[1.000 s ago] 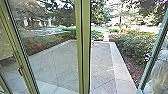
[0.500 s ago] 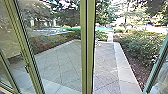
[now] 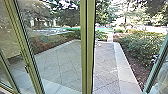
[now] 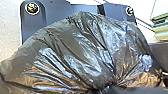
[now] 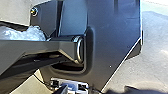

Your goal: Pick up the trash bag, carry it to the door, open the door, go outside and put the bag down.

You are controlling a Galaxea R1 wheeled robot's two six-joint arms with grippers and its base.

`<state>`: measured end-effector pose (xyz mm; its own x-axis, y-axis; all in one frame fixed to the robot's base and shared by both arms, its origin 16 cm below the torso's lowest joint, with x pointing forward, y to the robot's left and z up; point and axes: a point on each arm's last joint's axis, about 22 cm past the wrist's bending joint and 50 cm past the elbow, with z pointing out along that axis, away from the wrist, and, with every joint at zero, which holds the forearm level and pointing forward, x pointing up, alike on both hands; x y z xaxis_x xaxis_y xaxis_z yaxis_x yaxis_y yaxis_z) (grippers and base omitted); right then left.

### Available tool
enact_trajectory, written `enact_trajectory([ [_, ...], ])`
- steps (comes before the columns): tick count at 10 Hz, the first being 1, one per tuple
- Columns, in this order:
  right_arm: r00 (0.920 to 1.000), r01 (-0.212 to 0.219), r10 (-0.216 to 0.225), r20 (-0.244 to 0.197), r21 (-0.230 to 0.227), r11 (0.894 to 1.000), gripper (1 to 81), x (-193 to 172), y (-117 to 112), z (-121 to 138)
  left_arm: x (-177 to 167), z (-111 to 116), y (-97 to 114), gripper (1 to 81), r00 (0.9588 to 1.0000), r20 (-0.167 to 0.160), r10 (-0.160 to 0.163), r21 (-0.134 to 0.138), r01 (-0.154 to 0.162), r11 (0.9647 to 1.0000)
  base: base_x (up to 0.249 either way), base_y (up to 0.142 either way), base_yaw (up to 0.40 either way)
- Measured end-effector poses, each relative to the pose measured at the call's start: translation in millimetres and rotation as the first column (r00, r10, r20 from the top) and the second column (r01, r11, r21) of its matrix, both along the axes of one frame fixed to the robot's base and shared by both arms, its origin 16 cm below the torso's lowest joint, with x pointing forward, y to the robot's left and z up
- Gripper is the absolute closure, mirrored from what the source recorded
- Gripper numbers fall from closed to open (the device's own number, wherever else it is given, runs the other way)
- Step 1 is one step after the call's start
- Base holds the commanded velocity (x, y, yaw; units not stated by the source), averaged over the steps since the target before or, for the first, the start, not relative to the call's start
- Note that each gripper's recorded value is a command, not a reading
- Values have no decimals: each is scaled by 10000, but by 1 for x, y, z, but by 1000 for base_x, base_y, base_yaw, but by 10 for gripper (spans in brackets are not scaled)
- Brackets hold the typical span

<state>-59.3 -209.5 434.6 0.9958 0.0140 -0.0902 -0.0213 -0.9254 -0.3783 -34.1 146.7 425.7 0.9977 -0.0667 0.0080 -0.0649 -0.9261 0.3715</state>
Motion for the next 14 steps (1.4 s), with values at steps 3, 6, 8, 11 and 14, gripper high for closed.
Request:
enact_trajectory([
  [3,9990,185,-161,411,-573,9982,10,8,9,-12,1,-2,8,811,10000,39,6,167,-7,9999,0,0,0],
  [6,9988,223,-197,440,-588,9980,10,-2,23,-14,1,-2,6,811,10000,39,-7,152,6,9999,0,0,0],
  [8,9987,218,-190,472,-600,9980,10,-1,22,-14,1,-2,6,811,10000,46,-25,151,24,9999,0,0,0],
  [11,9987,222,-194,471,-598,9980,10,-1,22,-14,1,-2,6,811,9999,74,-105,144,104,9998,0,0,-85],
  [14,9987,210,-181,483,-598,9980,10,-1,22,-14,-1,-2,6,811,9999,62,-139,138,138,9998,0,0,-170],
])
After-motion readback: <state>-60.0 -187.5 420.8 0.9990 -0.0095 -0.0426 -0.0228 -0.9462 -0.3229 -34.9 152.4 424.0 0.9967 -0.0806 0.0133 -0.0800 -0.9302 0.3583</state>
